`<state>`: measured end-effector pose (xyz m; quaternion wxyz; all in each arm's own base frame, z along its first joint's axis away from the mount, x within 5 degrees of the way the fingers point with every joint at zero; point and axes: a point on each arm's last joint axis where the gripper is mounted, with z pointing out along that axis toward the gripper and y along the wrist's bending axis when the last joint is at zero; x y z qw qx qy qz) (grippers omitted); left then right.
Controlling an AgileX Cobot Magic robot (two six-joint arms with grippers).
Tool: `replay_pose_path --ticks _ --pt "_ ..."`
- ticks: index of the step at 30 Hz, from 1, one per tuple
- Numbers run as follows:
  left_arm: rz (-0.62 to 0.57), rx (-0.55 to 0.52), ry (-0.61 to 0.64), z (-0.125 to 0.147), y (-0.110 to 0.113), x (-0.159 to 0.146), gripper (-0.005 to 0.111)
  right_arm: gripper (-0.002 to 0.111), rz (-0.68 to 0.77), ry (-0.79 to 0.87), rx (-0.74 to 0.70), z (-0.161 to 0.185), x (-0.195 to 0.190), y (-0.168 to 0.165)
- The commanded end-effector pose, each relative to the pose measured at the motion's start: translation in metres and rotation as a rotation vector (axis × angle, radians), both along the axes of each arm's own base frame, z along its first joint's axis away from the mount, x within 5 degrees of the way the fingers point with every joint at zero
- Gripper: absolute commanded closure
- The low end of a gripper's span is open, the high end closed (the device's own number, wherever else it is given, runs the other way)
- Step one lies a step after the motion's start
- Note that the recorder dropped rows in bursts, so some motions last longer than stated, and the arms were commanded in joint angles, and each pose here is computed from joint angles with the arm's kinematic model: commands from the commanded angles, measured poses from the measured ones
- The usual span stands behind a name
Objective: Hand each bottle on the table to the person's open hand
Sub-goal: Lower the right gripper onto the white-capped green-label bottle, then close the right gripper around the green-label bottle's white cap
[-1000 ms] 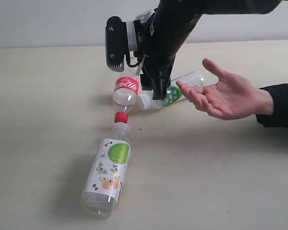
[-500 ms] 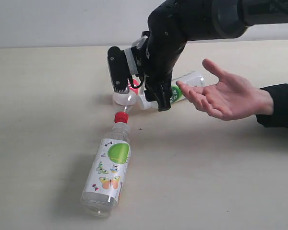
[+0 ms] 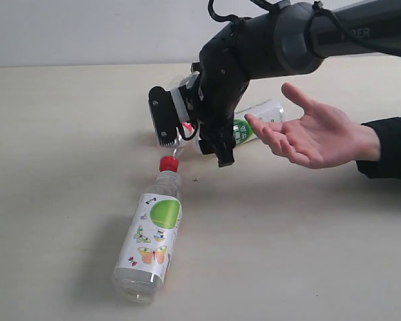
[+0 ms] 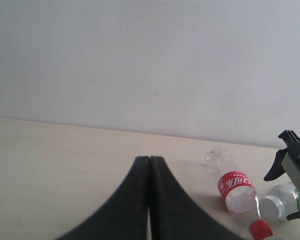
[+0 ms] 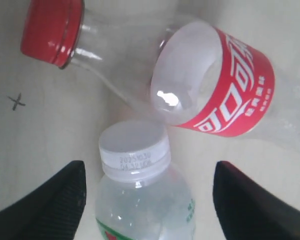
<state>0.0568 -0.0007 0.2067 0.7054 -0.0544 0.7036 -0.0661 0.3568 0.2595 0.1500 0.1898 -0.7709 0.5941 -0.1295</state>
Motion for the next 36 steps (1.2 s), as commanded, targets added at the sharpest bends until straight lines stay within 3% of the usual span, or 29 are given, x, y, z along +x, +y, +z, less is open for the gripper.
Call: replay_pose_path --ticks 1,12,26,29,36 --pt "0.003 0.004 -0.002 -0.001 0.0 0.0 0.107 0.04 0.035 -0.025 -0.022 -0.005 0.003 0.002" --pt "0.003 0.004 -0.002 -0.001 0.0 0.0 0.107 0.041 0.044 -0.015 -0.019 -0.028 0.006 0.005" --pt "0.003 0.004 -0.002 -0.001 0.0 0.0 0.107 0.042 -0.003 -0.04 -0.039 -0.03 0.009 0.002" --pt "0.003 0.004 -0.002 -0.001 0.0 0.0 0.107 0.049 -0.004 -0.036 -0.043 -0.032 0.009 0.002" --pt "0.003 0.004 -0.002 -0.001 0.0 0.0 0.107 0.079 -0.003 -0.037 -0.041 -0.032 0.009 0.002"
